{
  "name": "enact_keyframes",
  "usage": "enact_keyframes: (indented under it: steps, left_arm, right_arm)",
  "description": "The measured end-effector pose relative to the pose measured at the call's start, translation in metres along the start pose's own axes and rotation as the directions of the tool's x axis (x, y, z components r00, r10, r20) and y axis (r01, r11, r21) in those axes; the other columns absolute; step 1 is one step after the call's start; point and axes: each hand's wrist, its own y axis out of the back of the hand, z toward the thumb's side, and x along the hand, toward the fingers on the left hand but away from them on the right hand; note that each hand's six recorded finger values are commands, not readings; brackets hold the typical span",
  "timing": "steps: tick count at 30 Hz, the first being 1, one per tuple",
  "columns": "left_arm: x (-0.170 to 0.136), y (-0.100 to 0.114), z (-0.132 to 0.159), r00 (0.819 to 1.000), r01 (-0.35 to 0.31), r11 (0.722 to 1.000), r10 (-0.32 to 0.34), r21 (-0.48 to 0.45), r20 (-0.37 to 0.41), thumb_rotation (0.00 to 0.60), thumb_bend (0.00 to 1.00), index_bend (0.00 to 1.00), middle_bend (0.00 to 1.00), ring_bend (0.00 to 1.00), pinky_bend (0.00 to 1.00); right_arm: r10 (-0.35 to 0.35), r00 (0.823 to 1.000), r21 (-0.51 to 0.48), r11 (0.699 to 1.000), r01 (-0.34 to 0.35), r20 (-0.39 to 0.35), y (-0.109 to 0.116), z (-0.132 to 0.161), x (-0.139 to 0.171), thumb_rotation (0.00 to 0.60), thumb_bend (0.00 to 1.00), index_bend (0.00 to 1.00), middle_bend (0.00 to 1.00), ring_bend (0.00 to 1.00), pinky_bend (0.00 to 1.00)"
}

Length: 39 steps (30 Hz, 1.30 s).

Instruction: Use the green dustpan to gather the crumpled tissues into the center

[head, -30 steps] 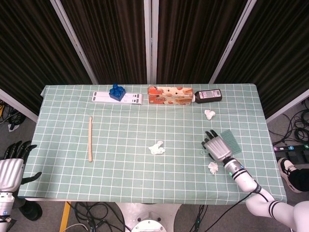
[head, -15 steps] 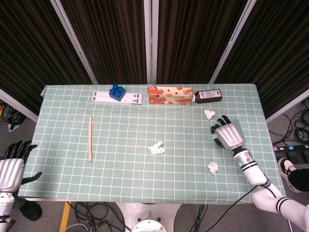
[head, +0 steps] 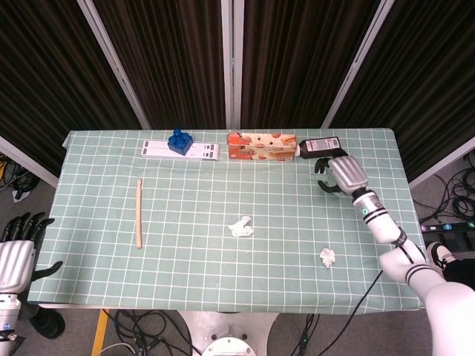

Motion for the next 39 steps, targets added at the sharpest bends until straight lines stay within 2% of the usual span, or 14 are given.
enact_keyframes:
  steps: [7, 11, 15, 19, 23, 32, 35, 39]
  left_arm:
    - [0.002, 0.003, 0.003, 1.0, 0.009, 1.0, -0.009, 0.015, -0.014, 0.6, 0.0, 0.19, 0.11, 0.06, 0.1]
    - [0.002, 0.003, 0.004, 1.0, 0.018, 1.0, -0.018, 0.016, -0.022, 0.6, 0.0, 0.19, 0.11, 0.06, 0.1]
    - [0.004, 0.003, 0.004, 0.999, 0.022, 1.0, -0.021, 0.017, -0.024, 0.6, 0.0, 0.19, 0.11, 0.06, 0.1]
    - [0.005, 0.0, 0.004, 0.999, 0.028, 1.0, -0.028, 0.013, -0.02, 0.6, 0.0, 0.19, 0.11, 0.06, 0.1]
    - [0.004, 0.0, 0.003, 0.999, 0.027, 1.0, -0.026, 0.007, -0.019, 0.6, 0.0, 0.19, 0.11, 0.06, 0.1]
    - [-0.001, -0.003, -0.002, 0.999, 0.028, 1.0, -0.028, -0.013, -0.023, 0.6, 0.0, 0.19, 0.11, 0.06, 0.1]
    - [-0.001, -0.003, -0.003, 0.999, 0.026, 0.999, -0.026, -0.018, -0.021, 0.6, 0.0, 0.19, 0.11, 0.06, 0.1]
    - [-0.002, -0.004, -0.004, 1.0, 0.022, 0.999, -0.022, -0.026, -0.015, 0.6, 0.0, 0.19, 0.11, 0.06, 0.1]
  right_arm:
    - [0.099, 0.995, -0.127, 0.987, -0.102, -0.029, -0.023, 0.026, -0.031, 0.6, 0.37, 0.64, 0.54, 0.23, 0.16]
    - [0.135, 0.987, -0.218, 0.964, -0.151, -0.084, -0.034, 0.049, -0.041, 0.6, 0.37, 0.64, 0.54, 0.23, 0.16]
    - [0.133, 0.975, -0.293, 0.939, -0.181, -0.176, -0.035, 0.074, -0.043, 0.6, 0.37, 0.64, 0.54, 0.23, 0.16]
    - [0.126, 0.95, -0.313, 0.925, -0.217, -0.285, -0.036, 0.099, -0.039, 0.6, 0.37, 0.64, 0.54, 0.23, 0.16]
    - [0.128, 0.914, -0.321, 0.91, -0.263, -0.386, -0.042, 0.125, -0.031, 0.6, 0.37, 0.64, 0.54, 0.23, 0.16]
    - [0.12, 0.848, -0.385, 0.852, -0.355, -0.517, -0.05, 0.165, -0.01, 0.6, 0.37, 0.64, 0.54, 0.23, 0.16]
    - [0.104, 0.836, -0.415, 0.831, -0.371, -0.539, -0.046, 0.171, -0.002, 0.6, 0.37, 0.64, 0.54, 0.23, 0.16]
    - [0.068, 0.833, -0.471, 0.798, -0.376, -0.549, -0.036, 0.172, 0.008, 0.6, 0.37, 0.64, 0.54, 0.23, 0.16]
